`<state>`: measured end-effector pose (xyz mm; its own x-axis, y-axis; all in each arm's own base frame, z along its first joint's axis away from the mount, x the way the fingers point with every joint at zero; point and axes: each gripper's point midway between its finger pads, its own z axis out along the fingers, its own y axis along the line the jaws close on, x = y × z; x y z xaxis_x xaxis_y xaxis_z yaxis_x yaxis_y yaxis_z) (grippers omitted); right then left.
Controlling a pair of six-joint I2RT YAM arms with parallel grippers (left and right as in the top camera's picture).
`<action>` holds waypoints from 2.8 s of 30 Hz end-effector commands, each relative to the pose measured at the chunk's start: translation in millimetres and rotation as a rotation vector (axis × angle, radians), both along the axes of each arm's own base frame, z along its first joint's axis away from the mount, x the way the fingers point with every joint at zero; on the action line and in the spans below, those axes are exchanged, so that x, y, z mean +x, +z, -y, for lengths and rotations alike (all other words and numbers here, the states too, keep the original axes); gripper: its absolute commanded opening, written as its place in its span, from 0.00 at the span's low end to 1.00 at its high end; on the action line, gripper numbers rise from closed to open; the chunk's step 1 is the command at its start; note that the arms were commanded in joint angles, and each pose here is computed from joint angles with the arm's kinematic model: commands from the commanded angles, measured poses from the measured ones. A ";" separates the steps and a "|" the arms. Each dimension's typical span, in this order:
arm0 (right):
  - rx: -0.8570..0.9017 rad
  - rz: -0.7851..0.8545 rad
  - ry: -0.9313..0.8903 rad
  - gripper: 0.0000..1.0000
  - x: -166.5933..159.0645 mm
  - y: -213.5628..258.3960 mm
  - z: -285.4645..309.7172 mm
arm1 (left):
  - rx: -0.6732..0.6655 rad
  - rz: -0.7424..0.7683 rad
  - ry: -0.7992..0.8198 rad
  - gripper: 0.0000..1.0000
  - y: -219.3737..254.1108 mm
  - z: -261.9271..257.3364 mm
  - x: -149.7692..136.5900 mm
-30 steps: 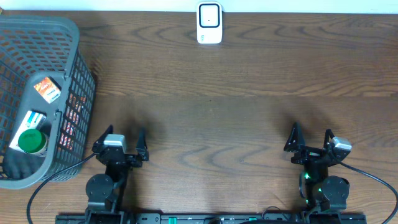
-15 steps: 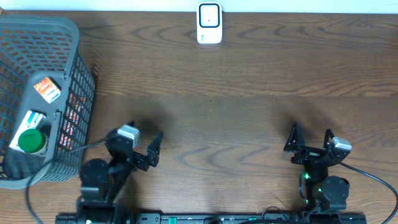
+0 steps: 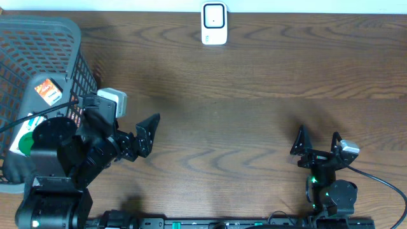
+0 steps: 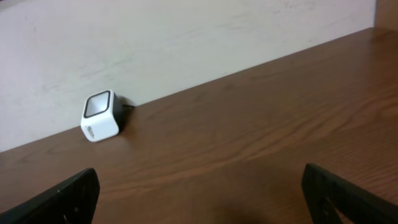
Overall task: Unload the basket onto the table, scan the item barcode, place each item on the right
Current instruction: 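Move the left gripper over the basket toward the green-capped bottle, then lower the left gripper and grasp the green-capped bottle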
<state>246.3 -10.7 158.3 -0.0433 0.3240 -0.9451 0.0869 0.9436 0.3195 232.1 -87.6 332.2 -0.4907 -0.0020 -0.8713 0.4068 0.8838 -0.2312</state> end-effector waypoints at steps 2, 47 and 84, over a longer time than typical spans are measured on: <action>-0.011 0.000 -0.009 0.99 -0.4 -0.2 2.3 | -0.025 -0.001 -0.047 0.87 4.6 7.7 -3.2; -0.011 0.000 -0.009 0.99 -0.4 -0.1 2.2 | -0.076 -0.805 1.768 0.88 -128.0 -339.6 -11.4; -0.011 0.000 -0.009 0.99 -0.4 -0.2 2.2 | -0.150 -1.121 1.717 0.88 -264.8 -348.9 -10.8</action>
